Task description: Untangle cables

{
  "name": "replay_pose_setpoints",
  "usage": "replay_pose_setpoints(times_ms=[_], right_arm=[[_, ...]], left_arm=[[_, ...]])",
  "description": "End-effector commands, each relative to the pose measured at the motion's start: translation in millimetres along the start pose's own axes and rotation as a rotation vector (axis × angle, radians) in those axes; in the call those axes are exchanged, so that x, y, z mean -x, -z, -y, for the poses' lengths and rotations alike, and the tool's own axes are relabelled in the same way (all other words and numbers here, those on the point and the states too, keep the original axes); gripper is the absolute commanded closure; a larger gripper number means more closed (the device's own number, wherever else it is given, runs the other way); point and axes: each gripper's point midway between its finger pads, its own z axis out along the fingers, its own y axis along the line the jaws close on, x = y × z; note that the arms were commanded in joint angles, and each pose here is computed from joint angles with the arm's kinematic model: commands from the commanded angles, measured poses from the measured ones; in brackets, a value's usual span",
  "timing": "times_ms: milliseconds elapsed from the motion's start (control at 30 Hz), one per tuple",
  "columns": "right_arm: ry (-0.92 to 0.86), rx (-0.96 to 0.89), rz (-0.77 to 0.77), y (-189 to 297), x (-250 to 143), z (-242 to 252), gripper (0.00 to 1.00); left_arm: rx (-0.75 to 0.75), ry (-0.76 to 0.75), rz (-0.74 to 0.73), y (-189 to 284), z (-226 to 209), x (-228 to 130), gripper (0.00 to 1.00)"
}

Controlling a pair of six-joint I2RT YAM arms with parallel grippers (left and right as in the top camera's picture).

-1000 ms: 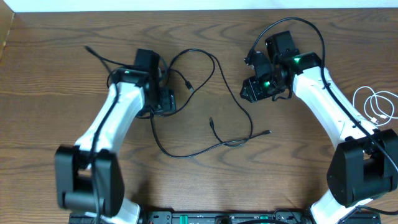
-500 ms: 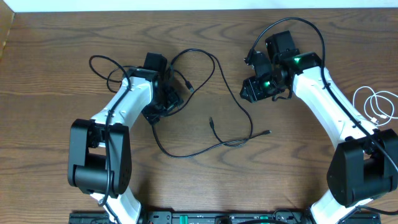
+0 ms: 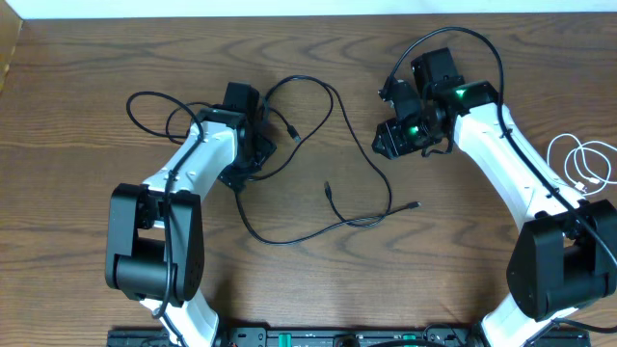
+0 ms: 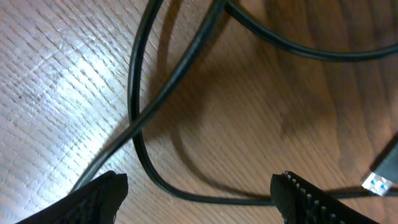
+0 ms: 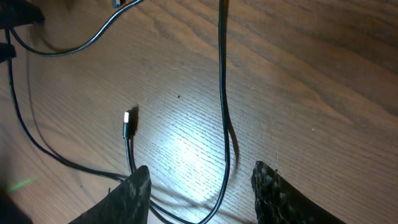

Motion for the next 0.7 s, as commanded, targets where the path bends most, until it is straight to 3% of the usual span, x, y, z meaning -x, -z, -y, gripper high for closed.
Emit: replay_pose_setpoints(times_ms=[0,133,667], right_arm=[[0.016,0.002,-0.008,-2.3,-0.2,-3.5,0.51],[0.014,0.002,-0.007,-2.3,0.0,-3.5,0.52],[0.006,0.002,-0.008,-2.3,-0.2,-3.5,0.52]], left_arm=[[0.053,0.007,0.054,-6.6,-12.5,6.5,0.24],[0.068,0.001,0.069,-7.6,-16.3,8.6,0.28],[0.093,0.000,0.038,-22.0,-31.6,-2.7,0.31]])
